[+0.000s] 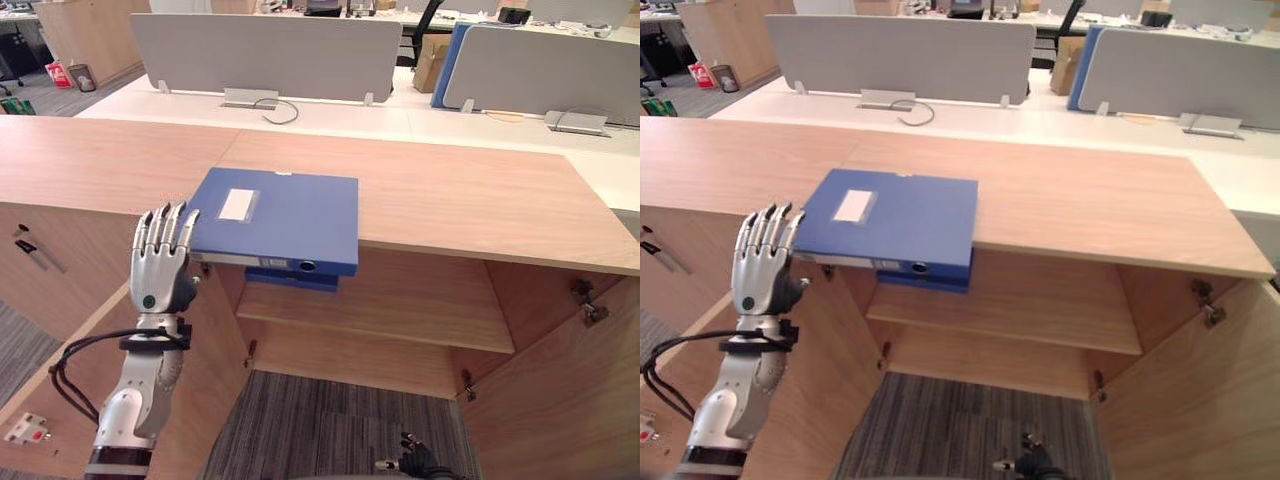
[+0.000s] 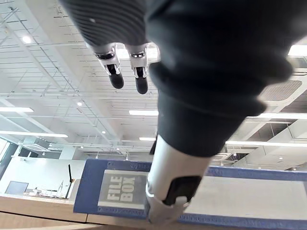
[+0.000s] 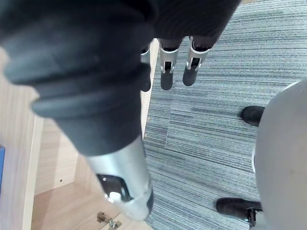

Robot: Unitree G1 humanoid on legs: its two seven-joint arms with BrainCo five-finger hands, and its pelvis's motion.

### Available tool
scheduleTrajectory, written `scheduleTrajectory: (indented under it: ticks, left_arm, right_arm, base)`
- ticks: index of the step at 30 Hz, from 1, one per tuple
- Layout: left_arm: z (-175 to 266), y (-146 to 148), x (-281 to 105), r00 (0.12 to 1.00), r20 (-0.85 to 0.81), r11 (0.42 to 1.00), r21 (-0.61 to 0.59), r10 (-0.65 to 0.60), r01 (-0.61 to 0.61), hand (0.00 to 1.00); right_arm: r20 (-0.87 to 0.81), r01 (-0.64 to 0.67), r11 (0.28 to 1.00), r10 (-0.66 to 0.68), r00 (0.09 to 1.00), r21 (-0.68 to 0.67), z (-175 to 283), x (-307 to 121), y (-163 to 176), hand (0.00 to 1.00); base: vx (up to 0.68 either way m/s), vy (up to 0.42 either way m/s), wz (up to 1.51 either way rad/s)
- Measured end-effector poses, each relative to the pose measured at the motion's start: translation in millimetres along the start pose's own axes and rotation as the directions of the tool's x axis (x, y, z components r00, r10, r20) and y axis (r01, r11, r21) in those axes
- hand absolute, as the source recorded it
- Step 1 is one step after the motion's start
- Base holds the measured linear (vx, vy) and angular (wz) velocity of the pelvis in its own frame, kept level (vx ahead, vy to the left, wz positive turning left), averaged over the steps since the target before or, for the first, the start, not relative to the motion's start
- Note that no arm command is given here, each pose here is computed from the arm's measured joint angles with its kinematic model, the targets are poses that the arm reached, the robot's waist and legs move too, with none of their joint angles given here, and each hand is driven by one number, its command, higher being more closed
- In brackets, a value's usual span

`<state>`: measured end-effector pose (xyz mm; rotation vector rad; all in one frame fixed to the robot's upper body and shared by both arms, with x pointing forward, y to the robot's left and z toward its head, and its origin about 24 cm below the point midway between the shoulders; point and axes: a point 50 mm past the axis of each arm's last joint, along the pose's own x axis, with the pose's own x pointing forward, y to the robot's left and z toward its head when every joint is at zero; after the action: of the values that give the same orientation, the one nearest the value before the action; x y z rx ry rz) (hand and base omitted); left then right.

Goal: Walk over to the cabinet, pick up the folder, carry it to the office cabinet, place the folder inside the office cabinet, then close the office cabinet door

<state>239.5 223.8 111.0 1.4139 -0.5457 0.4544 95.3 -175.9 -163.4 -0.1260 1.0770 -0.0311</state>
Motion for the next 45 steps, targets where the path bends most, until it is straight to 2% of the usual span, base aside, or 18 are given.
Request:
scheduleTrajectory:
  ticks: [10,21,32,33,38,45]
  left_arm:
    - [4,-7,10,1.000,-0.001,1.000,-0.023,0.000,0.000,0.00]
    - [8,-29,11,0.996,-0.030,0.993,-0.079,-0.088,0.085,0.00]
    - [15,-43,23,0.993,-0.031,0.988,-0.109,-0.116,0.112,0.00]
    - [14,-45,25,0.991,-0.039,0.987,-0.107,-0.127,0.122,1.00]
    - [10,-51,28,0.986,-0.057,0.984,-0.099,-0.154,0.147,1.00]
    - [11,-48,39,0.991,-0.061,0.988,-0.107,-0.122,0.115,1.00]
  right_arm:
    - [0.003,0.001,1.000,-0.001,1.000,-0.013,1,0,-1,0.00]
    - [0.004,0.008,1.000,-0.008,1.000,-0.028,1,0,-6,0.00]
    - [0.010,0.013,1.000,-0.013,1.000,-0.022,3,1,-7,0.00]
    - [0.010,0.013,1.000,-0.013,1.000,-0.021,3,1,-7,0.00]
    - [0.017,0.015,1.000,-0.014,1.000,-0.020,4,1,-8,0.00]
    - [0.017,0.019,1.000,-0.019,1.000,-0.019,4,1,-9,0.00]
  base:
    - [-0.03,-0.010,-0.01]
    - [-0.03,-0.001,-0.04]
    - [-0.03,0.002,-0.07]
    - [-0.03,-0.003,-0.04]
    - [-0.02,-0.001,-0.05]
    - [0.00,0.000,0.00]
